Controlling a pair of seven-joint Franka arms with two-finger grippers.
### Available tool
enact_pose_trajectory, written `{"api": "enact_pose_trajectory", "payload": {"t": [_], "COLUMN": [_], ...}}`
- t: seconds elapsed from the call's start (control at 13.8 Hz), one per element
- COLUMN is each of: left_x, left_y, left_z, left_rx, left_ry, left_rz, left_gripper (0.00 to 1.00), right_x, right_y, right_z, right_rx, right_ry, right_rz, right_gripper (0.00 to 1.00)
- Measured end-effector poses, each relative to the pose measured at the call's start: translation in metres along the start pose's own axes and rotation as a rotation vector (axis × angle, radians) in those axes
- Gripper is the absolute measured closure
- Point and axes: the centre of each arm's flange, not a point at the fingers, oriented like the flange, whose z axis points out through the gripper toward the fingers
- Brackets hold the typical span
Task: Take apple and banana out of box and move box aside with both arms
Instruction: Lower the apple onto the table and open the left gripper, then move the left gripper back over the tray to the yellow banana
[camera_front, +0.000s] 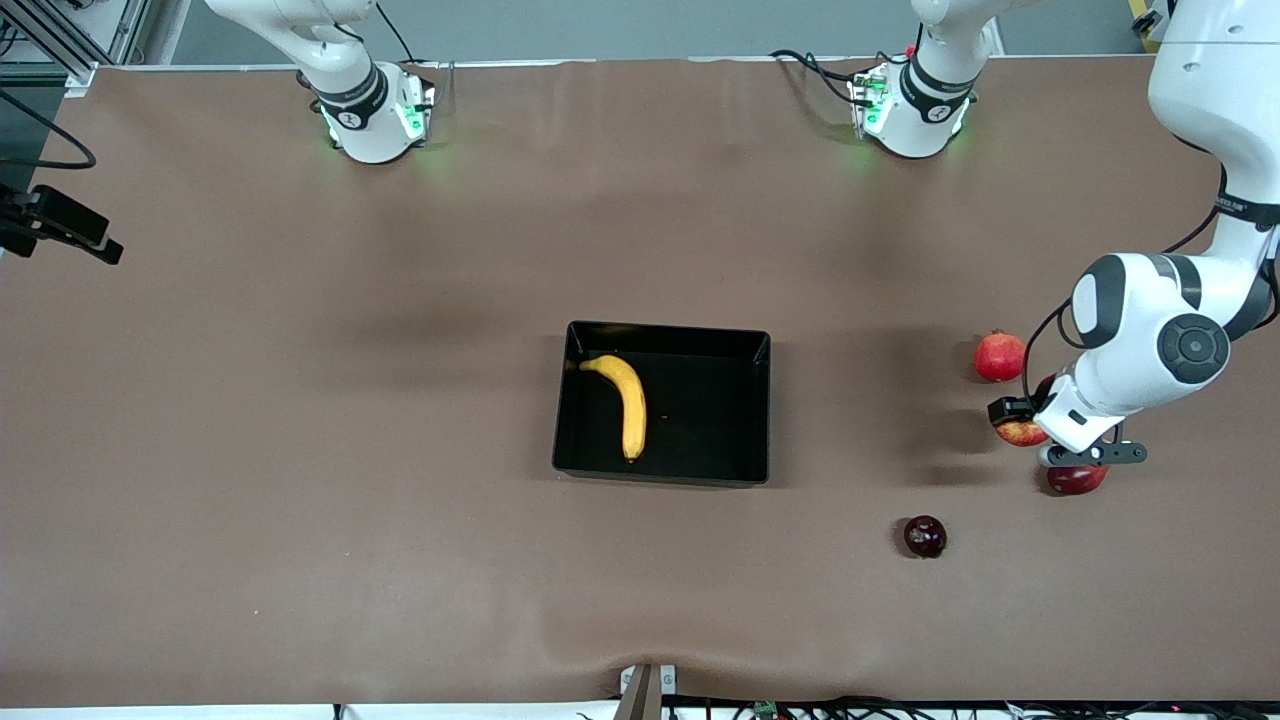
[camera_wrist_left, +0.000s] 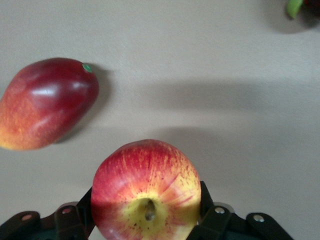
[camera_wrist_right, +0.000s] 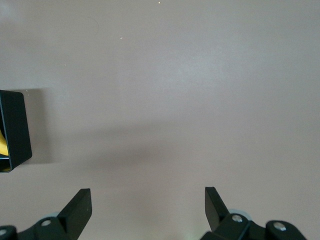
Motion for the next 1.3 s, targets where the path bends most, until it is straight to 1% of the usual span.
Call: {"api": "enact_pose_trajectory", "payload": {"t": [0.14,0.43,0.72,0.8,0.87,0.94,1.08,1.3], "left_x": [0.001,0.003,0.004,0.004,0.004,0.006,0.009,0.010], "left_y": [-0.007,-0.003,-0.004,-0.005,-0.005,-0.004,0.006,0.036], "left_z": [0.015,0.043,0.043,0.044,0.043,0.040,0.022,-0.037], "left_rx": [-0.013,-0.037,-0.039,-0.039,-0.039,-0.039,-0.038,-0.017], "left_ry": [0.011,0.036,0.044,0.046,0.051,0.058,0.050,0.014], "left_rz": [0.004,0.005,0.003,0.002,0.001,0.002,0.017,0.029], "left_gripper": [0.23,0.23,0.23,0.18,0.08,0.01,0.00,0.00], "right_x": [0.000,0.000,0.000,0.000,0.000,0.000,0.000,0.001], "right_y": [0.000,0.000,0.000,0.000,0.000,0.000,0.000,0.000], "right_z": [0.000,0.000,0.000,0.000,0.000,0.000,0.000,0.001], "right_rx": [0.000,0.000,0.000,0.000,0.000,0.000,0.000,0.000], "right_ry": [0.000,0.000,0.000,0.000,0.000,0.000,0.000,-0.002], "right_rz": [0.000,0.000,0.000,0.000,0.000,0.000,0.000,0.000], "right_gripper": [0.00,0.00,0.00,0.00,0.00,0.00,0.00,0.00]}}
